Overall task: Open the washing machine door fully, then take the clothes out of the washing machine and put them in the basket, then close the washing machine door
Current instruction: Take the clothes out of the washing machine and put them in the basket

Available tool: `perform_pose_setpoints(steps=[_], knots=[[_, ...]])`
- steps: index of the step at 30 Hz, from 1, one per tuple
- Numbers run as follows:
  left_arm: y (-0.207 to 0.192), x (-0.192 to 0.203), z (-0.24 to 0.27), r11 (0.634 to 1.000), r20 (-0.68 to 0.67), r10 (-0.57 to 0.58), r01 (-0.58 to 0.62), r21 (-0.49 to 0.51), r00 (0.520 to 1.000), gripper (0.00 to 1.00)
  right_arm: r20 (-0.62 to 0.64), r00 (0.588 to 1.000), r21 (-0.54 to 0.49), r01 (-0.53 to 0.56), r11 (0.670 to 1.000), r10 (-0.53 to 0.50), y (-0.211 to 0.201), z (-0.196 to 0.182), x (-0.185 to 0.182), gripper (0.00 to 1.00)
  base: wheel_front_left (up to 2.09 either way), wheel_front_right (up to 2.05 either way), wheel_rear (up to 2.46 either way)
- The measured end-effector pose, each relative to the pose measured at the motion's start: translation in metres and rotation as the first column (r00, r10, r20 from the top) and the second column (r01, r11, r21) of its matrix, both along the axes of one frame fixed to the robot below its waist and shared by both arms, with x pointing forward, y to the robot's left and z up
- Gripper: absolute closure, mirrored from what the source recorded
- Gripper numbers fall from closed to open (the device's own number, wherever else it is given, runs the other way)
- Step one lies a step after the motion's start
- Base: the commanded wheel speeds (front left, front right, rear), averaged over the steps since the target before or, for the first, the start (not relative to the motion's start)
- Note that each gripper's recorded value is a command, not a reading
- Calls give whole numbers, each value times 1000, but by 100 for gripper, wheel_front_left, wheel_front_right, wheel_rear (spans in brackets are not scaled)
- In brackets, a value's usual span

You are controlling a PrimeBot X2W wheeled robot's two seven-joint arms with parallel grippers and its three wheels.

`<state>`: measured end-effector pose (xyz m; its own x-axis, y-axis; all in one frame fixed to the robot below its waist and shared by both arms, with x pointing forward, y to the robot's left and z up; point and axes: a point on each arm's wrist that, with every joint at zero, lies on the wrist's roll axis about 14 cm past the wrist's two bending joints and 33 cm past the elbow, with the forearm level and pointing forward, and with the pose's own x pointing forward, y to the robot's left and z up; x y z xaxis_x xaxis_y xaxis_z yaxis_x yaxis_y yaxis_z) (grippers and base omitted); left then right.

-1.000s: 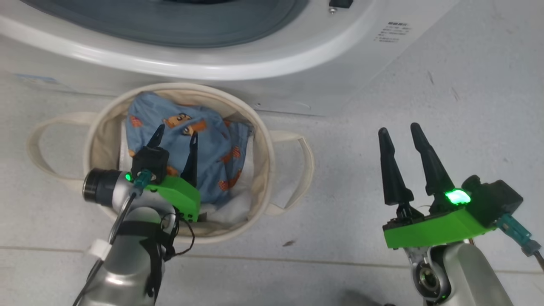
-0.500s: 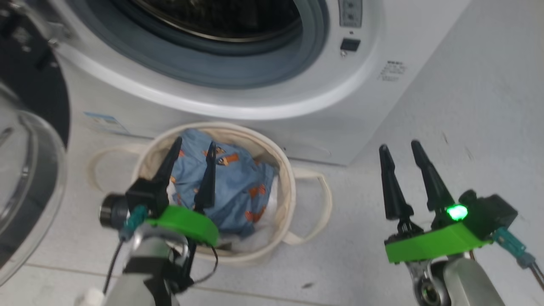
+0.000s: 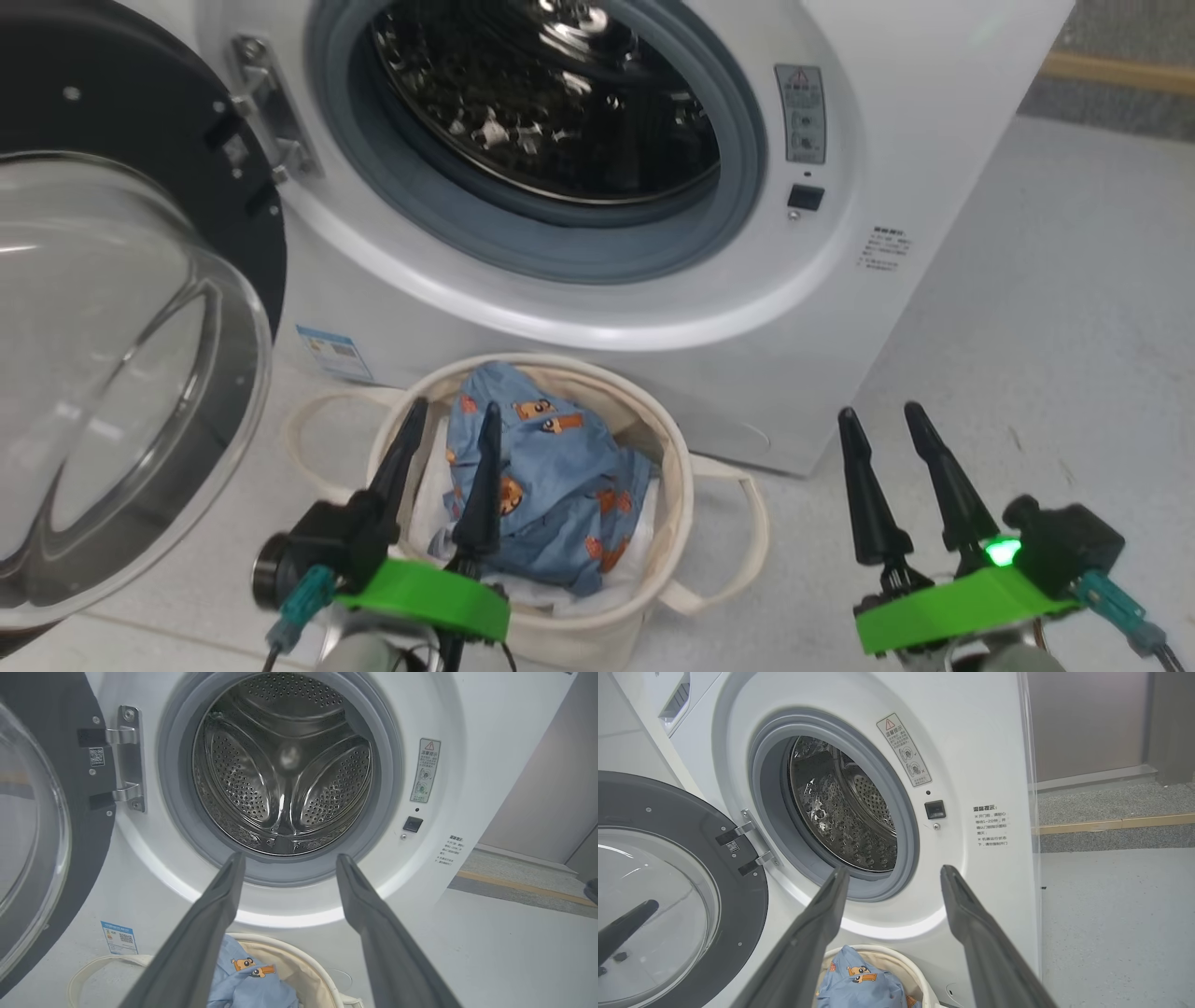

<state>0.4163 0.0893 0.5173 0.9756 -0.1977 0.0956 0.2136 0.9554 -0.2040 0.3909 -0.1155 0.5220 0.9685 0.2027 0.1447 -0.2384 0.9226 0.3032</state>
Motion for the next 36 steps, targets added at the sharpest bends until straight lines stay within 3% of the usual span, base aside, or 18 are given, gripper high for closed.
perform_pose_setpoints(steps=[10, 19, 36], knots=[[33, -27, -9, 991, -39, 136, -137, -8, 990, 0, -25, 999, 28, 46, 999, -45, -15, -5, -22, 0, 0, 0, 0], [35, -37, -21, 989, -71, 147, -146, 20, 987, 0, -19, 993, 10, 116, 993, -116, -39, -4, -31, 0, 0, 0, 0], [24, -40, -22, 994, -78, 111, -111, 11, 991, 0, -19, 990, 1, 143, 990, -143, -48, -4, -37, 0, 0, 0, 0]])
